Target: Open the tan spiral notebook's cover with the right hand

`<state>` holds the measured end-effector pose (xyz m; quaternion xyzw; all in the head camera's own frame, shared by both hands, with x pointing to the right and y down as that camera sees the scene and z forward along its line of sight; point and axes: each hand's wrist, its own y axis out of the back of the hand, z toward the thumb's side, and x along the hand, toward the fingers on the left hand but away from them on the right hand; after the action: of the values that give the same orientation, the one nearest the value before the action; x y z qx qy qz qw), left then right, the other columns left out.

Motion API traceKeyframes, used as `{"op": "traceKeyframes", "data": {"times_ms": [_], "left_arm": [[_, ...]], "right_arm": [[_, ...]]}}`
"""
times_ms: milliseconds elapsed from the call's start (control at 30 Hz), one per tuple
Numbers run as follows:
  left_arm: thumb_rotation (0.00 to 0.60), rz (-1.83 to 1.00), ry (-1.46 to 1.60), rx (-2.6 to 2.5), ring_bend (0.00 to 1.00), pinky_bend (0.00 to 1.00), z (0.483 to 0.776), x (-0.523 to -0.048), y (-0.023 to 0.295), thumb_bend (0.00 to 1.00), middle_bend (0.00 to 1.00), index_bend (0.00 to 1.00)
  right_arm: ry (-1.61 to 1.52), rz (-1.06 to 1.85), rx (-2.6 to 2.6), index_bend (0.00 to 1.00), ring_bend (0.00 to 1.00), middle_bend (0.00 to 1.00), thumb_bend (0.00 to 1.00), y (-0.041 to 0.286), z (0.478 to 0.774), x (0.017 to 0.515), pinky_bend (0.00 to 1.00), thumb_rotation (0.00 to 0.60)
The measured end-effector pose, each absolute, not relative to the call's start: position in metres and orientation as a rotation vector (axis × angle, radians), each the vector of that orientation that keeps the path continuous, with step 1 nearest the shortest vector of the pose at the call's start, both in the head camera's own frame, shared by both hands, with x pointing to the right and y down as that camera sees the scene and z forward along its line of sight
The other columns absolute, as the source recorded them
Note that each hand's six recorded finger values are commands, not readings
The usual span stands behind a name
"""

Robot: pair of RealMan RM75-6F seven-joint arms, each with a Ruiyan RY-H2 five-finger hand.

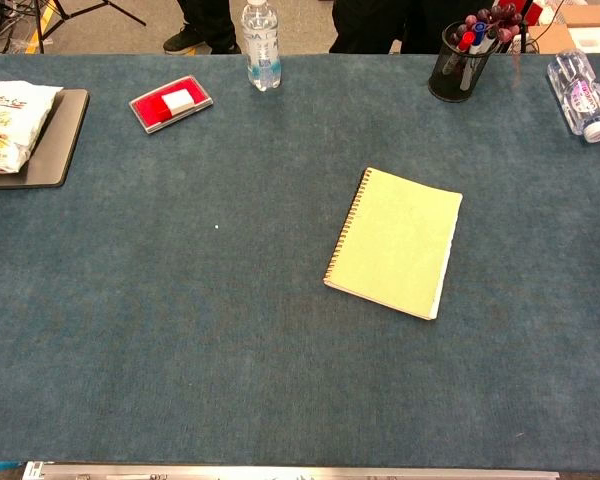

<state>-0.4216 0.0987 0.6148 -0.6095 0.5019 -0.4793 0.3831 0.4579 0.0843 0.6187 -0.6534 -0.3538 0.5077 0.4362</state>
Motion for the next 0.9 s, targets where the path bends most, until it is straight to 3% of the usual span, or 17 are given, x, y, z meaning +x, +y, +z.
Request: {"op": "traceKeyframes", "data": {"times_ms": [533, 900], "left_arm": [[0.600, -1.221, 1.295, -1.547, 0.28, 0.45, 0.611, -0.424, 0.101, 0.08, 0.40, 0.57], [0.600, -1.215, 1.319, -1.543, 0.28, 0.45, 0.606, -0.427, 0.105, 0.08, 0.40, 0.57]], "right_arm": [[-0.870, 1.245, -1.655, 0.06, 0.08, 0.17, 0.00, 0.082, 0.627, 0.452, 0.16, 0.600], [-0.852, 1.092, -1.672, 0.06, 0.08, 0.18, 0.11, 0.081, 0.635, 0.433, 0.18, 0.600]]}}
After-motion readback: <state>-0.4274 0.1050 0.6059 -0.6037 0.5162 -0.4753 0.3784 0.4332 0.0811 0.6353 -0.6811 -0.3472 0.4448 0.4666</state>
